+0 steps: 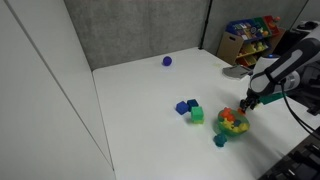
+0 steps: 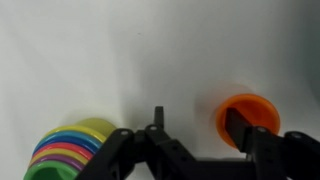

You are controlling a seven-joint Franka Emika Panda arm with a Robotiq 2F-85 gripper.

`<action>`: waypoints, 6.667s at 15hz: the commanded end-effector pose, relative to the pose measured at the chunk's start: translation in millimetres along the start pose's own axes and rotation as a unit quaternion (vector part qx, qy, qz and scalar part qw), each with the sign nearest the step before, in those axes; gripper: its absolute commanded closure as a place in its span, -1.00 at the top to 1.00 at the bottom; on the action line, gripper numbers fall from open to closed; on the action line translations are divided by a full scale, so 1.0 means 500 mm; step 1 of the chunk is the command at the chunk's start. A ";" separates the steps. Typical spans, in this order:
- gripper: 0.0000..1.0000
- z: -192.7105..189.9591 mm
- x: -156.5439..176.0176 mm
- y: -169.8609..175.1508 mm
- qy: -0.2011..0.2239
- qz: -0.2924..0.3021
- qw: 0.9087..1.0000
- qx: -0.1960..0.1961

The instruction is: Put the orange bowl in the small green bowl

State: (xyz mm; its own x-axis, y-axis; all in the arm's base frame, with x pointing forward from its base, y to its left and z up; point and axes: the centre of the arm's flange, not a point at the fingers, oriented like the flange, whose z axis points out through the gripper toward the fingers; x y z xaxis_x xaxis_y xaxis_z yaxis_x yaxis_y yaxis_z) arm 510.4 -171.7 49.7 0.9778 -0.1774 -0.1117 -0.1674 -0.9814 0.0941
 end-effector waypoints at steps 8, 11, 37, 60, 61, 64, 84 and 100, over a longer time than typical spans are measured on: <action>-0.88 -0.005 0.020 -0.003 0.012 -0.013 1.000 0.002; -0.94 -0.038 0.020 0.002 0.020 -0.011 1.000 0.003; 1.00 -0.023 0.101 -0.026 0.047 -0.024 0.998 0.017; -0.40 -0.218 0.108 0.128 0.066 0.040 0.997 0.016; -0.40 -0.222 0.103 0.150 0.064 0.048 0.997 0.017; -0.40 -0.216 0.085 0.202 0.055 0.068 0.996 0.021; -0.40 -0.143 0.054 0.250 0.034 0.071 0.997 0.022; 1.00 -0.174 0.079 0.189 0.066 0.034 0.997 0.020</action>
State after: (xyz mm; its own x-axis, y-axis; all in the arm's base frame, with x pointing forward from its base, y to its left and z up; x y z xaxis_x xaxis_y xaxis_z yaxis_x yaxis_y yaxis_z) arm 538.0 -273.8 131.3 0.9595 -0.2816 0.0000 -0.2811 -0.9578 0.0600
